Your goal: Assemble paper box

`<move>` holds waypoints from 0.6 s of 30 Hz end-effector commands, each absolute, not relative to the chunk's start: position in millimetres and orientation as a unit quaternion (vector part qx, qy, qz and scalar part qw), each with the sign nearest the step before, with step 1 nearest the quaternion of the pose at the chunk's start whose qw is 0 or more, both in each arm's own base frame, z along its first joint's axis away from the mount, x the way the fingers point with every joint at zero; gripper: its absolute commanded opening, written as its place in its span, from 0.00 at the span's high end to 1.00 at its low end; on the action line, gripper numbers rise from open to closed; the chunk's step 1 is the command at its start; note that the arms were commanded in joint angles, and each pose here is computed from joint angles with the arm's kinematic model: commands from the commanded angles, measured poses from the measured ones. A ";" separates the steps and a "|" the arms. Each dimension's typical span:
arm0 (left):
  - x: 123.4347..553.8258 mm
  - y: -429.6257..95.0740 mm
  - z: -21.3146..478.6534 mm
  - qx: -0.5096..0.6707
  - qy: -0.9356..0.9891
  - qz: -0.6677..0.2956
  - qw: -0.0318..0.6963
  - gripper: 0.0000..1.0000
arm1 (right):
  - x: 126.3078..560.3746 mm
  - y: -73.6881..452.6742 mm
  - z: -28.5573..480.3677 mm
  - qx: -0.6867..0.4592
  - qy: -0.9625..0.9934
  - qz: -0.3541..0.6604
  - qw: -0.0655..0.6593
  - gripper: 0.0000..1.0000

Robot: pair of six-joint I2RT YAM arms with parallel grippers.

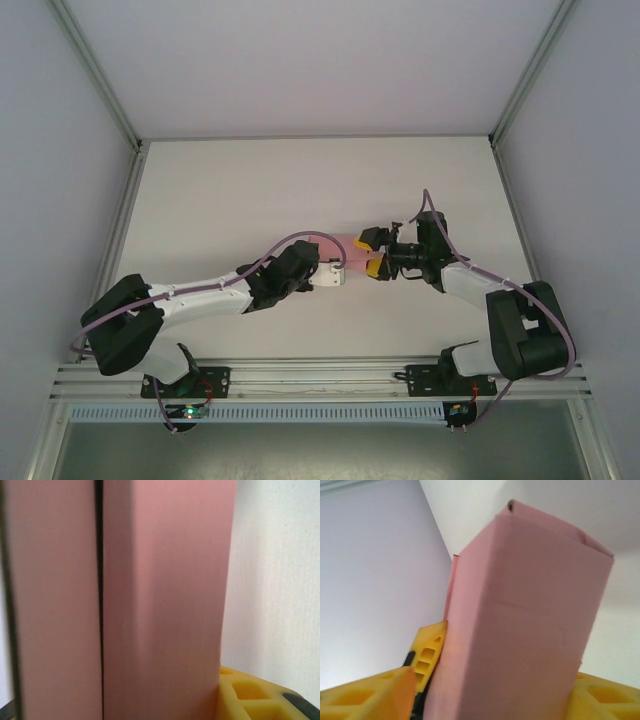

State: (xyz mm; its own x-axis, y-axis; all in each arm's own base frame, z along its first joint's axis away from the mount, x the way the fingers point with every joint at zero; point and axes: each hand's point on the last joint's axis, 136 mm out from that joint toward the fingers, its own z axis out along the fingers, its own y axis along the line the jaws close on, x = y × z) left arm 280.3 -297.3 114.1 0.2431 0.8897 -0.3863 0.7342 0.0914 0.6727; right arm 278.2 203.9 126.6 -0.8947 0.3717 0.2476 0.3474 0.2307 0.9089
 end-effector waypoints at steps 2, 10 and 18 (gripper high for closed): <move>269.9 -305.2 123.0 0.676 0.611 0.061 0.407 0.62 | 294.5 196.5 149.5 0.202 0.785 0.578 0.089 0.02; 249.4 -283.0 92.3 0.679 0.682 0.014 0.271 0.61 | 306.2 138.8 168.4 0.149 0.837 0.421 0.318 0.02; 245.3 -271.6 102.9 0.655 0.716 -0.074 0.229 0.61 | 298.7 105.0 196.3 0.095 0.809 0.358 0.456 0.02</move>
State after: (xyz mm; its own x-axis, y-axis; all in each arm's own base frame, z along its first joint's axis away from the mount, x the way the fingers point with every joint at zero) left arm 258.2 -277.5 99.3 0.0241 0.9143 -0.4042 0.9409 0.1158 0.3182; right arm 295.1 122.3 200.9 -0.6399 0.5127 -0.5724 -0.1646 0.6362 0.7538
